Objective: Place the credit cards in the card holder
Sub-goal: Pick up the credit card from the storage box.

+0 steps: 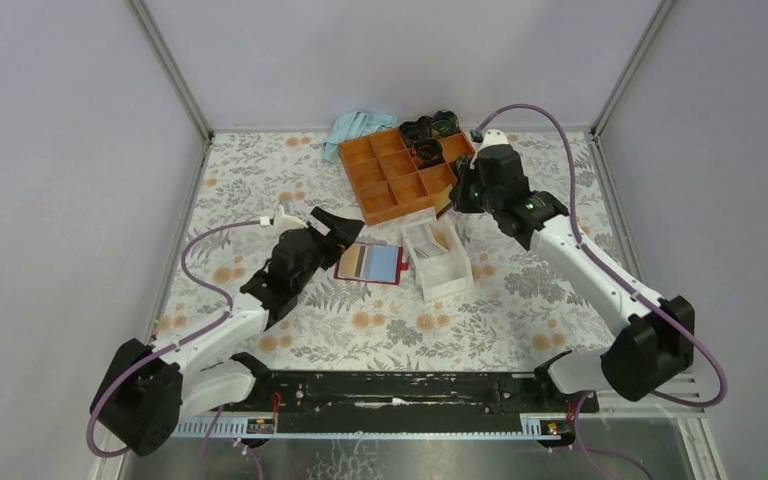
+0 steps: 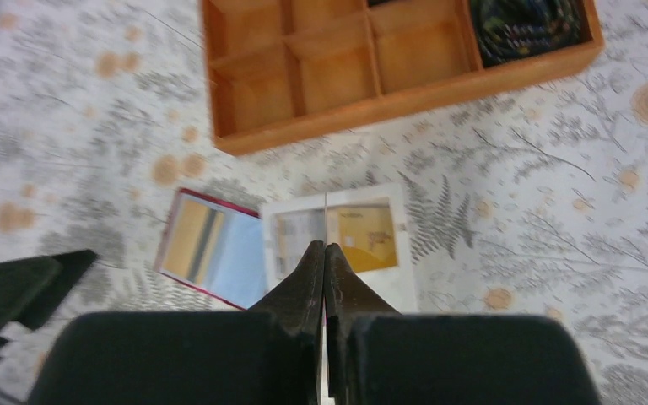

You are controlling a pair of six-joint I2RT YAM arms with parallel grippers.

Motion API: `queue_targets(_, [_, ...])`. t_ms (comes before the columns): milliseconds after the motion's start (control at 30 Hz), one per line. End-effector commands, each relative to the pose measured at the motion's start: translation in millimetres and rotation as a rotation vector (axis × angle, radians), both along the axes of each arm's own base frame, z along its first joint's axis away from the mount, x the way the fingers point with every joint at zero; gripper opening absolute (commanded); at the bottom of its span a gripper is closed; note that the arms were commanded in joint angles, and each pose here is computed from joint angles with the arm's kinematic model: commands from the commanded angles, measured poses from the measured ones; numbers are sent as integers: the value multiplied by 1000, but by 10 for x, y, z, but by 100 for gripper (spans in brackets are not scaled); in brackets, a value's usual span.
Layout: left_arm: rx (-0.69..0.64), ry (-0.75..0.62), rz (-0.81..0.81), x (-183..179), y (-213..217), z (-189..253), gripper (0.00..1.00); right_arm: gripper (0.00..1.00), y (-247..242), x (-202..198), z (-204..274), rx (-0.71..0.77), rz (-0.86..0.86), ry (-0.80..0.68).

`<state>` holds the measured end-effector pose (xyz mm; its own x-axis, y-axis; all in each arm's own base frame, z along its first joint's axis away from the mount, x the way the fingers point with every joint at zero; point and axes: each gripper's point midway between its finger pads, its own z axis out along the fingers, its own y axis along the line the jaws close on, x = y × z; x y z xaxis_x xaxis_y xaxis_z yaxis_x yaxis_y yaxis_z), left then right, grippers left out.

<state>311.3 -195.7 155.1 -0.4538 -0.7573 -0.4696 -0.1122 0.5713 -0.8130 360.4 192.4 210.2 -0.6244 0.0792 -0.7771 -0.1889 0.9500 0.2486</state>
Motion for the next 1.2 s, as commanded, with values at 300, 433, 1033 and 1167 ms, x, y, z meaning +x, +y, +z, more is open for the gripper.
queue_targets(300, [-475, -207, -168, -245, -331, 727, 91, 0, 640, -241, 849, 542, 105, -278])
queue_targets(433, [-548, -208, -199, -297, -372, 817, 90, 0, 723, -285, 869, 631, 138, -328])
queue_targets(1033, [-740, -106, -189, -269, -477, 986, 83, 0, 1085, -456, 838, 911, 227, -509])
queue_targets(1167, [-756, -98, -186, -207, -531, 1036, 72, 0, 1148, -495, 818, 960, 256, -510])
